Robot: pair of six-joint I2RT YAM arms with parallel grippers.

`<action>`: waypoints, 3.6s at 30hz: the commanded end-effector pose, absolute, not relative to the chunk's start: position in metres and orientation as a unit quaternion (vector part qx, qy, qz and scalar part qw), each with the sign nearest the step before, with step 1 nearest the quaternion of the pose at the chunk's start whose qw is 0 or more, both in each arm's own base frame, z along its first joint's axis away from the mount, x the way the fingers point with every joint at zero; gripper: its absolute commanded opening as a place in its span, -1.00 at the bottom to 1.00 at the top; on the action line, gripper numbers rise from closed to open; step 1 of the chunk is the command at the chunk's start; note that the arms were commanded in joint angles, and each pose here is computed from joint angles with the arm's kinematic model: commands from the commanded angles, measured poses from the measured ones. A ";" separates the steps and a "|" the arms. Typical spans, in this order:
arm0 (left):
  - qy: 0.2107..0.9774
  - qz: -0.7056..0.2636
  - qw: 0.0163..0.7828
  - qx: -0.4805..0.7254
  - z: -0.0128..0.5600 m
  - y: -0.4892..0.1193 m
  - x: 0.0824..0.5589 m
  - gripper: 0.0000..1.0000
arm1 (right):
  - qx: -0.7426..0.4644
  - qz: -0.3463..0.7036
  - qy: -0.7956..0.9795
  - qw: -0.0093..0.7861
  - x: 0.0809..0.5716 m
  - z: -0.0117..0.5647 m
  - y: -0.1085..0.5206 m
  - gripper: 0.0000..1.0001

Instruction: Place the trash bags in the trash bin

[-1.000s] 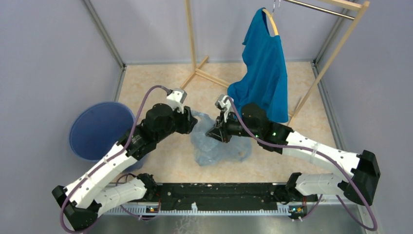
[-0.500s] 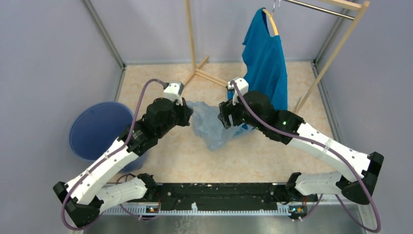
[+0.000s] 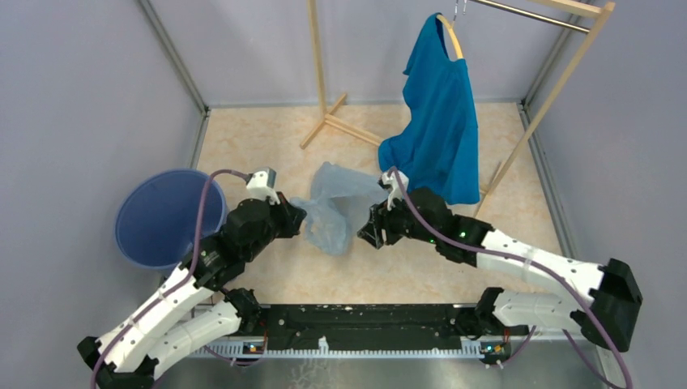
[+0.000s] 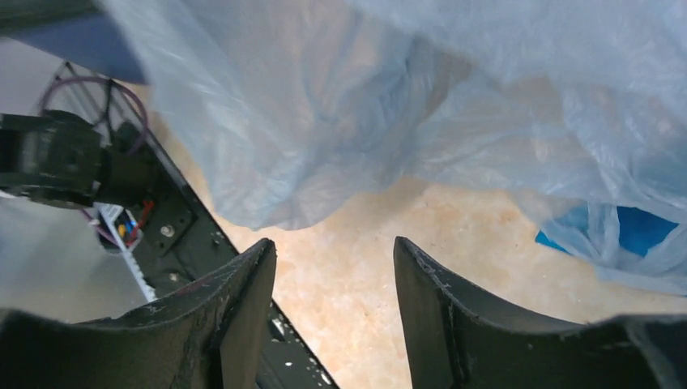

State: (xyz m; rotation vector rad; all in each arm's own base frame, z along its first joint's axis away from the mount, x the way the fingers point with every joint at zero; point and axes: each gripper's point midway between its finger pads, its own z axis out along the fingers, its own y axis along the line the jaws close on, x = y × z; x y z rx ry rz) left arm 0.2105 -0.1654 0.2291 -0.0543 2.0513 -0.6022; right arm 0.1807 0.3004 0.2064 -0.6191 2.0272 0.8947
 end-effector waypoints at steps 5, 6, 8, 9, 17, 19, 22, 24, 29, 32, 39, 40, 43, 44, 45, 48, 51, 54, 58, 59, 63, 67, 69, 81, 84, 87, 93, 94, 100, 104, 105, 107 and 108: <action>0.831 -0.291 0.469 -0.062 0.232 -0.159 0.192 -1.00 | -0.233 0.362 0.780 0.454 0.213 0.198 0.329 0.11; 0.831 -0.295 0.467 -0.063 0.232 -0.159 0.190 -1.00 | -0.232 0.372 0.775 0.456 0.212 0.196 0.332 -0.02; 0.827 -0.312 0.465 -0.057 0.235 -0.165 0.188 -1.00 | -0.212 0.409 0.759 0.459 0.207 0.194 0.338 -0.31; 0.824 -0.324 0.462 -0.052 0.238 -0.170 0.188 -1.00 | -0.204 0.445 0.733 0.472 0.202 0.205 0.346 -0.38; 0.830 -0.365 0.422 -0.025 0.239 -0.194 0.180 -1.00 | -0.203 0.439 0.694 0.533 0.192 0.212 0.407 -0.26; 0.838 -0.369 0.400 -0.033 0.229 -0.197 0.176 -1.00 | -0.177 0.414 0.693 0.564 0.214 0.216 0.416 -0.19; 0.847 -0.398 0.350 -0.029 0.215 -0.210 0.162 -1.00 | -0.141 0.409 0.671 0.602 0.239 0.226 0.435 -0.17; 0.846 -0.422 0.325 -0.030 0.213 -0.216 0.152 -1.00 | -0.122 0.407 0.654 0.626 0.253 0.228 0.445 -0.17; 0.814 -0.470 0.339 -0.034 0.247 -0.214 0.142 -1.00 | -0.056 0.387 0.657 0.645 0.288 0.204 0.441 -0.17; 0.809 -0.460 0.365 -0.039 0.262 -0.205 0.145 -1.00 | -0.025 0.374 0.671 0.639 0.309 0.189 0.412 -0.17; 0.825 -0.338 0.443 -0.096 0.238 -0.174 0.190 -1.00 | -0.067 0.312 0.720 0.616 0.298 0.178 0.342 -0.16; 0.823 -0.327 0.454 -0.099 0.237 -0.173 0.198 -1.00 | -0.085 0.298 0.732 0.607 0.291 0.174 0.335 -0.15; 0.825 -0.284 0.474 -0.121 0.234 -0.168 0.218 -1.00 | -0.105 0.257 0.759 0.588 0.274 0.172 0.303 -0.09; 0.825 -0.272 0.477 -0.132 0.234 -0.166 0.223 -1.00 | -0.108 0.248 0.765 0.584 0.269 0.172 0.293 -0.02; 0.828 -0.261 0.475 -0.141 0.231 -0.165 0.227 -1.00 | -0.118 0.232 0.780 0.569 0.263 0.165 0.282 0.08; 0.849 -0.225 0.451 -0.159 0.216 -0.161 0.229 -1.00 | -0.164 0.236 0.806 0.517 0.243 0.158 0.272 0.16; 0.877 -0.177 0.405 -0.186 0.191 -0.147 0.216 -1.00 | -0.207 0.267 0.811 0.478 0.220 0.159 0.276 0.30; 0.883 -0.180 0.384 -0.202 0.179 -0.143 0.204 -1.00 | -0.247 0.331 0.786 0.461 0.200 0.168 0.294 0.50; 0.871 -0.261 0.366 -0.200 0.182 -0.161 0.191 -1.00 | -0.283 0.400 0.738 0.465 0.186 0.181 0.323 0.73; 0.866 -0.279 0.363 -0.202 0.184 -0.164 0.188 -1.00 | -0.293 0.408 0.733 0.458 0.185 0.179 0.332 0.75; 0.853 -0.301 0.363 -0.222 0.184 -0.156 0.178 -1.00 | -0.241 0.417 0.741 0.468 0.208 0.167 0.352 0.81; 0.846 -0.327 0.353 -0.230 0.184 -0.157 0.170 -1.00 | -0.163 0.438 0.753 0.464 0.230 0.157 0.370 0.77; 0.846 -0.339 0.343 -0.228 0.183 -0.162 0.167 -1.00 | -0.127 0.443 0.748 0.478 0.245 0.155 0.378 0.77; 0.856 -0.378 0.278 -0.218 0.172 -0.180 0.147 -1.00 | 0.023 0.409 0.733 0.543 0.348 0.131 0.417 -0.93; 0.849 -0.360 0.312 -0.228 0.182 -0.161 0.148 -1.00 | 0.030 0.394 0.740 0.545 0.348 0.131 0.400 -1.00; 0.843 -0.326 0.354 -0.238 0.190 -0.138 0.153 -1.00 | 0.007 0.444 0.737 0.510 0.328 0.155 0.399 -1.00; 0.855 -0.300 0.374 -0.199 0.181 -0.139 0.161 -1.00 | 0.024 0.456 0.749 0.479 0.291 0.192 0.367 -1.00; 0.854 -0.316 0.373 -0.180 0.185 -0.149 0.163 -1.00 | 0.032 0.433 0.759 0.485 0.292 0.193 0.357 -1.00; 0.832 -0.411 0.364 -0.079 0.235 -0.201 0.164 -1.00 | -0.010 0.244 0.829 0.502 0.300 0.185 0.305 -1.00; 0.826 -0.468 0.311 -0.042 0.241 -0.226 0.147 -1.00 | -0.043 0.154 0.854 0.495 0.299 0.167 0.293 -0.99; 0.820 -0.491 0.293 -0.035 0.240 -0.234 0.141 -1.00 | -0.047 0.157 0.856 0.491 0.299 0.162 0.299 -0.97; 0.803 -0.538 0.255 -0.019 0.239 -0.248 0.129 -1.00 | -0.050 0.190 0.857 0.476 0.298 0.151 0.321 -0.95; 0.795 -0.555 0.244 -0.016 0.240 -0.252 0.125 -1.00 | -0.042 0.211 0.853 0.475 0.296 0.146 0.335 -0.95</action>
